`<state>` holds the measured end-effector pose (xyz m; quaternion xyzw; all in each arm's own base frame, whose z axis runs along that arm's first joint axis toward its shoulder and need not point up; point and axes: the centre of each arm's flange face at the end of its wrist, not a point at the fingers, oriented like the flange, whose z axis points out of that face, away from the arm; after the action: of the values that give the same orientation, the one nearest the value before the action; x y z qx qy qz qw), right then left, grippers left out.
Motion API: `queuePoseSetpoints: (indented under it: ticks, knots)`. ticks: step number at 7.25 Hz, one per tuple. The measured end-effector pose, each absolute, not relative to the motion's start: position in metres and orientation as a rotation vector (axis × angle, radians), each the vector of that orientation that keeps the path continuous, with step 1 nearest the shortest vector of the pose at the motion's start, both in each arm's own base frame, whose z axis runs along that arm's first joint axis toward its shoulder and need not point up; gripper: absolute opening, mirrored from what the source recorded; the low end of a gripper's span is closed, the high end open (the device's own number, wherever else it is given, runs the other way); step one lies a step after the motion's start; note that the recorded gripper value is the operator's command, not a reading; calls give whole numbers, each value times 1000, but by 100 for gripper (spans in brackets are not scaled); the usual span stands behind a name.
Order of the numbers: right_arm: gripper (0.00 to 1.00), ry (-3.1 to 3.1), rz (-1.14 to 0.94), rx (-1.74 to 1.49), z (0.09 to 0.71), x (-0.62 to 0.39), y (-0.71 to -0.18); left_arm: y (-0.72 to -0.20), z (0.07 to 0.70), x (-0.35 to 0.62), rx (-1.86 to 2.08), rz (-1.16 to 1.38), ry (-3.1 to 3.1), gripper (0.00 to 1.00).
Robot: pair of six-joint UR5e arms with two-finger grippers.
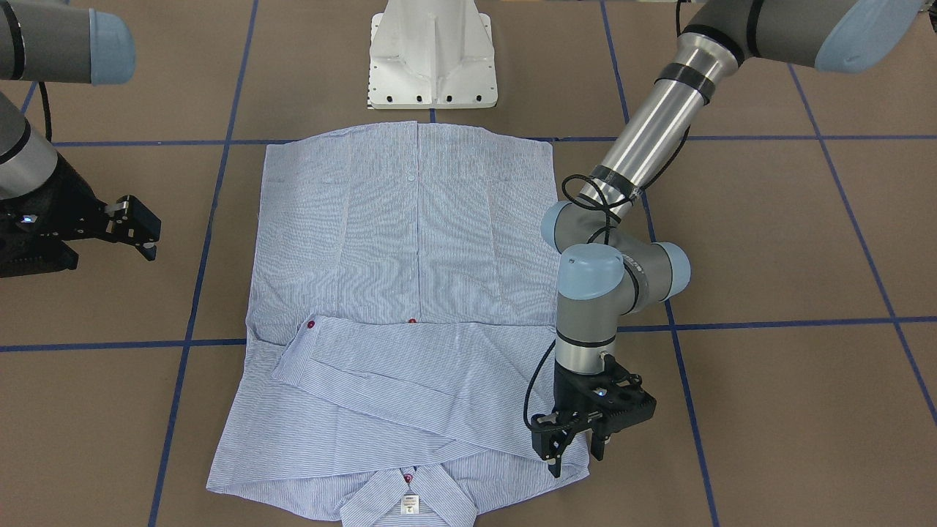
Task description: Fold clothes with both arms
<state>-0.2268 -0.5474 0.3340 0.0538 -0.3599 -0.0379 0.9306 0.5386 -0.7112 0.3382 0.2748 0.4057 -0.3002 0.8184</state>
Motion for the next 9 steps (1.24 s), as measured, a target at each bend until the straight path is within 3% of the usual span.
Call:
queuePoseSetpoints:
  ticks: [4,6,8,9]
  knots:
    - [100,-735,-77,105,336,-228,-549,-720,341,526,592,-649,855,63]
    - [100,-732,-75,101,339,-228,-550,-718,342,529,588,-645,855,54]
    - [100,-729,-73,95,342,-229,-551,-715,343,533,585,-639,856,35]
    - [100,-728,-73,94,343,-229,-551,-713,343,535,584,-635,856,0]
